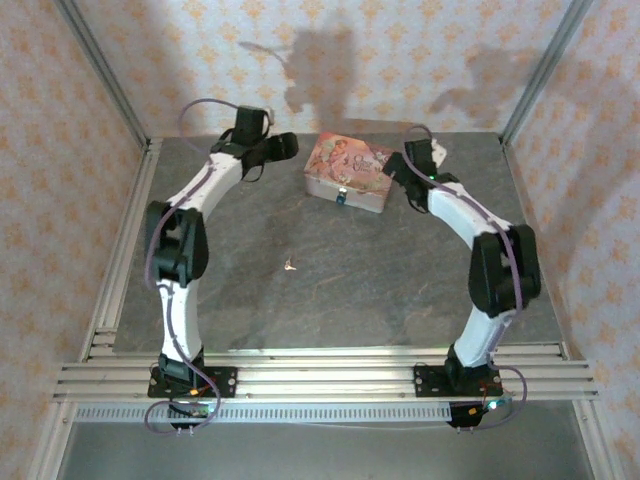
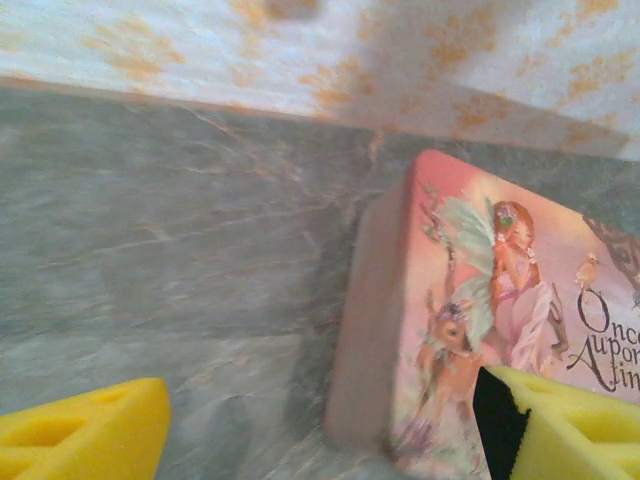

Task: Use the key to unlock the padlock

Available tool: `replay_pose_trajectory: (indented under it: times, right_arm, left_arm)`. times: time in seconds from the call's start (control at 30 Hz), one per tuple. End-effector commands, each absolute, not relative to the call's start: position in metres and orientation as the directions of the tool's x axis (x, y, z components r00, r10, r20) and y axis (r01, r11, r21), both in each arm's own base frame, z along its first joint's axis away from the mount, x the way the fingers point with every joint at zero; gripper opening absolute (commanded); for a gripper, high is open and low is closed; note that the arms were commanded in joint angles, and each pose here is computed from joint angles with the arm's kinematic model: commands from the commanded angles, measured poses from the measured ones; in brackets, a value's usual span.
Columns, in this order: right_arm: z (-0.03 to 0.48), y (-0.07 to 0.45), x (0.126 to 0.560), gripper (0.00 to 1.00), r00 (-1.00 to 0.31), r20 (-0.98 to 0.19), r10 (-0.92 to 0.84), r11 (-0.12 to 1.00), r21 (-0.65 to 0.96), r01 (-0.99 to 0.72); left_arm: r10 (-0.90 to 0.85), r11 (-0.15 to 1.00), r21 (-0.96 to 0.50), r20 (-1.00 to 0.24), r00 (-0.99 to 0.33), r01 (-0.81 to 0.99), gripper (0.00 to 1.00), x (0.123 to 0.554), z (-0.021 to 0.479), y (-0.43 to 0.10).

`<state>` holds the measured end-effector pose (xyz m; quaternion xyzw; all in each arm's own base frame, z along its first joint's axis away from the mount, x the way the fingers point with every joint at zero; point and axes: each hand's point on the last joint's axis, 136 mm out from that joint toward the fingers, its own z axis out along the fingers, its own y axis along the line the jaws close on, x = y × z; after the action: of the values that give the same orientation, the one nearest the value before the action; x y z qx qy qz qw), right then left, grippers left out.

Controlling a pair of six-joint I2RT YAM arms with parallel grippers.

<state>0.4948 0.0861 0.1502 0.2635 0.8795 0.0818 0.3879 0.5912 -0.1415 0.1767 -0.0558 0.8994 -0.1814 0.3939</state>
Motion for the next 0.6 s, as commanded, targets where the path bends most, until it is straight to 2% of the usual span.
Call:
replay_pose_trajectory:
  times: [0.0,0.13,0.23,0.33,0.4,0.47,0.57]
  right_arm:
    - [0.122,0.094,0.485,1.0,-0.633,-0.498,0.593,0.805,0.348,0.481]
    - [0.106,0.107,0.492,0.97,-0.664,-0.456,0.593,0.805,0.36,0.472]
    - [0.094,0.11,0.49,0.85,-0.688,-0.439,0.578,0.815,0.355,0.458]
    - [0.083,0.111,0.484,0.68,-0.714,-0.427,0.554,0.831,0.338,0.442]
    - [0.078,0.112,0.476,0.61,-0.733,-0.414,0.54,0.839,0.332,0.431]
    - [0.074,0.11,0.463,0.59,-0.747,-0.4,0.532,0.844,0.325,0.427]
    - [0.068,0.105,0.437,0.58,-0.759,-0.381,0.528,0.846,0.313,0.431]
  left_arm:
    - [-0.228,0.904,-0.426,-0.555,-0.8,0.038,0.81,0.584,0.151,-0.168]
    - [-0.207,0.88,-0.471,-0.508,-0.836,0.069,0.78,0.6,0.124,-0.2]
    - [-0.17,0.857,-0.503,-0.482,-0.86,0.112,0.71,0.597,0.111,-0.228]
    - [-0.12,0.844,-0.512,-0.468,-0.876,0.159,0.64,0.584,0.104,-0.252]
    - [-0.096,0.839,-0.517,-0.448,-0.889,0.17,0.6,0.572,0.098,-0.264]
    - [-0.066,0.833,-0.522,-0.428,-0.901,0.186,0.56,0.556,0.094,-0.277]
    - [-0.025,0.84,-0.502,-0.412,-0.911,0.204,0.54,0.529,0.09,-0.291]
